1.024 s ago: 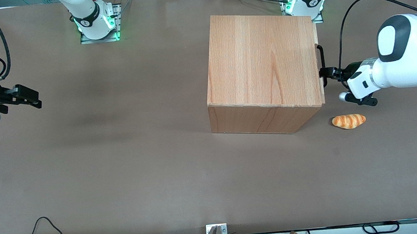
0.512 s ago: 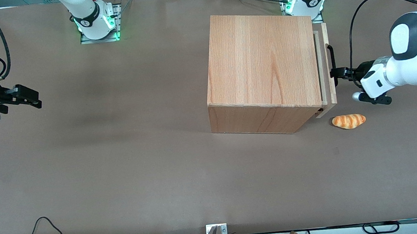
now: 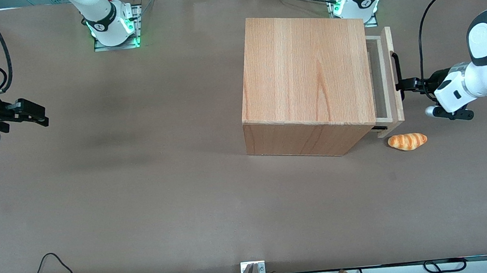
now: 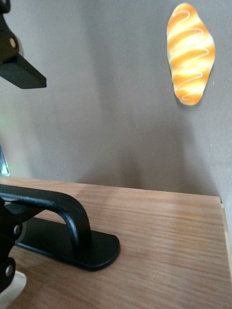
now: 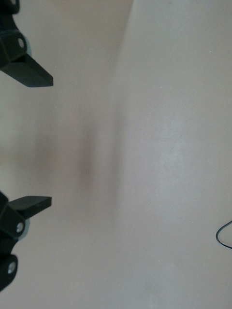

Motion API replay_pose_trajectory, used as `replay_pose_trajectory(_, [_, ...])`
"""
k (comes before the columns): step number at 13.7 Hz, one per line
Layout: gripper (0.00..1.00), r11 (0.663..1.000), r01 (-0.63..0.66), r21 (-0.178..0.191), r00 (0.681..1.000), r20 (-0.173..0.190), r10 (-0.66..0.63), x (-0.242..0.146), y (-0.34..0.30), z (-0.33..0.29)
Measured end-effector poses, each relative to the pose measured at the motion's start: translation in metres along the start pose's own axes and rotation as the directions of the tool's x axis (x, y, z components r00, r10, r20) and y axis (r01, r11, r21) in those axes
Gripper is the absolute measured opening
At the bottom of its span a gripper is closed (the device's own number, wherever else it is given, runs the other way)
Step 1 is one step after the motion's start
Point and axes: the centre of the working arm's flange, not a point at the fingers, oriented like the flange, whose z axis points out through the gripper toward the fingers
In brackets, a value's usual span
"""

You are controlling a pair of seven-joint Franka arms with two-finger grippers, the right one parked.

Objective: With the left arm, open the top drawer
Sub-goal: 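Pull the handle with the left gripper, sliding the drawer outward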

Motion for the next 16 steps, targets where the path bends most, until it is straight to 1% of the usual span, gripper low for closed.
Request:
replay_pose_trajectory(3, [1.00,0.999,0.004,0.032,1.000,0.002,-0.004,-0.002,-0.008,-0.003])
replay_pose_trajectory(7, [1.00,0.998,0.017,0.061,1.000,0.001,-0.017,-0.006,-0.020,-0.007])
replay_pose_trajectory(9, [1.00,0.996,0.025,0.084,1.000,0.001,-0.025,-0.009,-0.028,-0.010])
replay_pose_trajectory(12, [1.00,0.995,0.040,0.094,0.999,-0.007,-0.039,-0.012,-0.038,-0.014])
replay_pose_trajectory(15, [1.00,0.991,0.045,0.128,0.999,-0.006,-0.044,-0.014,-0.047,-0.016])
replay_pose_trajectory(16, [1.00,0.990,0.048,0.130,0.999,-0.008,-0.047,-0.015,-0.049,-0.017])
